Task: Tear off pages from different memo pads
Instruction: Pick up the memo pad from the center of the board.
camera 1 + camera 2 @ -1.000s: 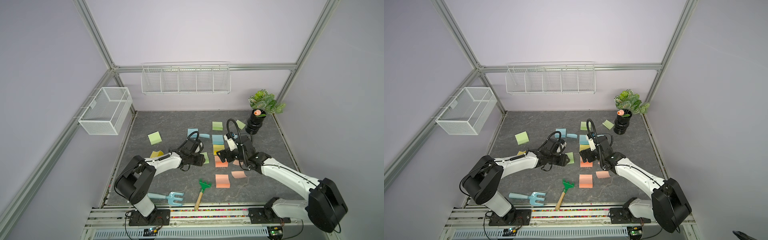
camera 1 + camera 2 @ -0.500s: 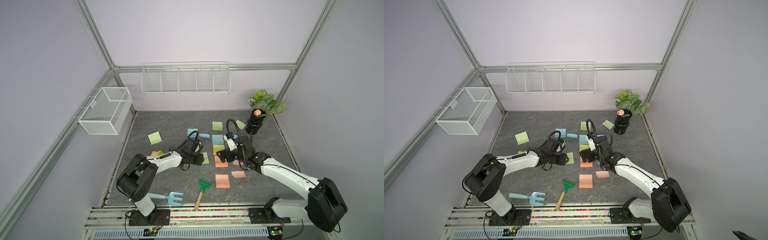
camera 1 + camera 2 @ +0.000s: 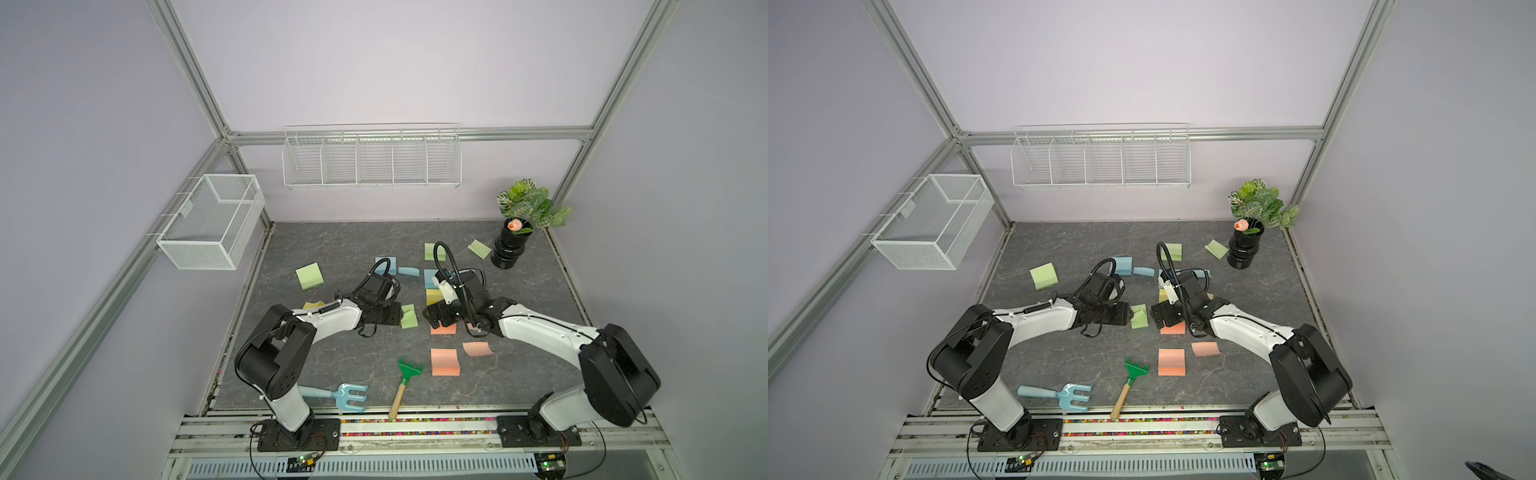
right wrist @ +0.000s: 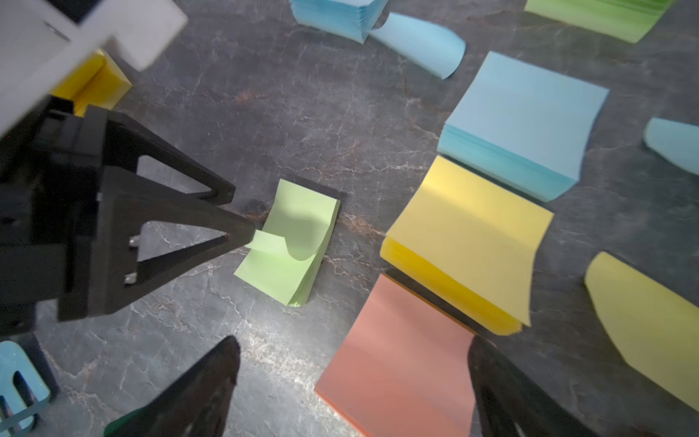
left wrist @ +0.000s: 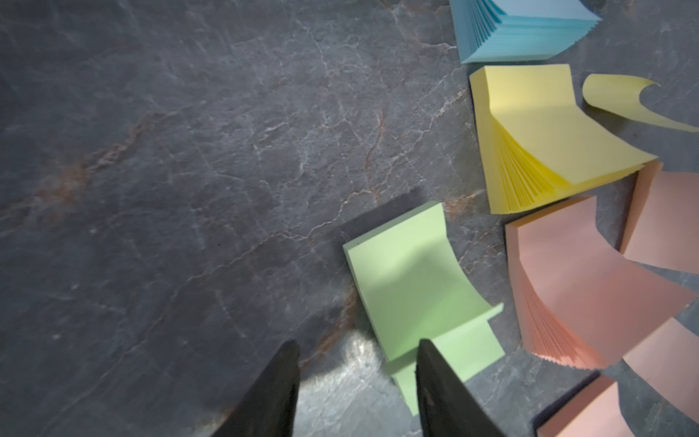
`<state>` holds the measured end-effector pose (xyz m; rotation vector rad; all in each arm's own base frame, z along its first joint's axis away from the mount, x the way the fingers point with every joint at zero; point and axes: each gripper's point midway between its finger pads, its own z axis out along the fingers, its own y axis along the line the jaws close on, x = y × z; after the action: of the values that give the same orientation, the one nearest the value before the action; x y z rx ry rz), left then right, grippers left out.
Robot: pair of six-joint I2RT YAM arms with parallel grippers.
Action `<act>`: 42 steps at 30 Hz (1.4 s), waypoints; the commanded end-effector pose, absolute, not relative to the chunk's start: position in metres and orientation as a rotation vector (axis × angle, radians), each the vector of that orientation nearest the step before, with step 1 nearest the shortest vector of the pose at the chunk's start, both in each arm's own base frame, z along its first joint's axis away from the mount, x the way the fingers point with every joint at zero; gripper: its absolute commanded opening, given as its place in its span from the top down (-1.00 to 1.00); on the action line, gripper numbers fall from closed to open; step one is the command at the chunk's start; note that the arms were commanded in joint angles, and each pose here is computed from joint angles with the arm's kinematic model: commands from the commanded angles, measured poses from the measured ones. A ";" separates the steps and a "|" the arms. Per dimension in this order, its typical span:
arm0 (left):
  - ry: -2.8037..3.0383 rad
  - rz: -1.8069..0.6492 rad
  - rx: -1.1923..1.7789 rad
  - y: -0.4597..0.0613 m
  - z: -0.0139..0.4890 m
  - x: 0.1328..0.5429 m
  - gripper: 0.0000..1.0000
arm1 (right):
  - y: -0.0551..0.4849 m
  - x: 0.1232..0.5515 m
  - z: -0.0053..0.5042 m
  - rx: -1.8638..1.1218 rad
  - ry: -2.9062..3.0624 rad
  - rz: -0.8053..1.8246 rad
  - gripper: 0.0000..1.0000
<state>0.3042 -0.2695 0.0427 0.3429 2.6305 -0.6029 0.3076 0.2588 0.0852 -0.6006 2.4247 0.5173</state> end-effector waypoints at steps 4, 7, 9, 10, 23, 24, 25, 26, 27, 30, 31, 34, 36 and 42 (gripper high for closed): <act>2.605 -0.624 0.324 -0.275 0.052 0.312 -0.04 | 0.284 0.316 0.070 -0.696 2.449 0.457 -0.76; 2.602 -0.628 0.323 -0.275 0.053 0.312 -0.03 | 0.287 0.319 0.060 -0.731 2.463 0.398 -0.75; 2.599 -0.632 0.324 -0.275 0.055 0.311 -0.03 | 0.287 0.321 0.055 -0.743 2.467 0.365 -0.75; 2.603 -0.632 0.324 -0.275 0.054 0.311 -0.04 | 0.287 0.322 0.053 -0.748 2.468 0.354 -0.75; 2.532 -0.644 0.281 -0.267 0.077 0.310 -0.06 | 0.296 0.320 0.038 -0.909 2.444 0.227 -0.71; 2.522 -0.637 0.267 -0.265 0.080 0.310 -0.07 | 0.298 0.320 0.037 -0.935 2.440 0.205 -0.71; 2.516 -0.624 0.252 -0.261 0.082 0.310 -0.08 | 0.298 0.320 0.037 -0.954 2.436 0.178 -0.71; 2.501 -0.604 0.224 -0.255 0.085 0.312 -0.08 | 0.297 0.321 0.036 -0.972 2.435 0.149 -0.71; 2.489 -0.578 0.183 -0.247 0.088 0.313 -0.08 | 0.298 0.322 0.036 -0.988 2.433 0.123 -0.71; 2.449 -0.519 0.043 -0.216 0.096 0.317 -0.10 | 0.301 0.323 0.036 -1.042 2.414 0.082 -0.71; 2.435 -0.504 0.000 -0.207 0.099 0.318 -0.10 | 0.302 0.324 0.036 -1.063 2.406 0.072 -0.71; 2.396 -0.443 -0.134 -0.173 0.106 0.320 -0.12 | 0.310 0.321 0.035 -1.172 2.383 0.058 -0.60; 2.366 -0.389 -0.194 -0.155 0.111 0.319 -0.13 | 0.315 0.319 0.033 -1.237 2.375 0.061 -0.51; 2.295 -0.348 -0.243 -0.138 0.127 0.313 -0.14 | 0.330 0.315 0.037 -1.348 2.320 0.086 -0.14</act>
<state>0.3150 -0.1523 0.1240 -0.1755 2.3248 -0.4062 0.3223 0.3248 0.0387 -1.2413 2.3487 0.0890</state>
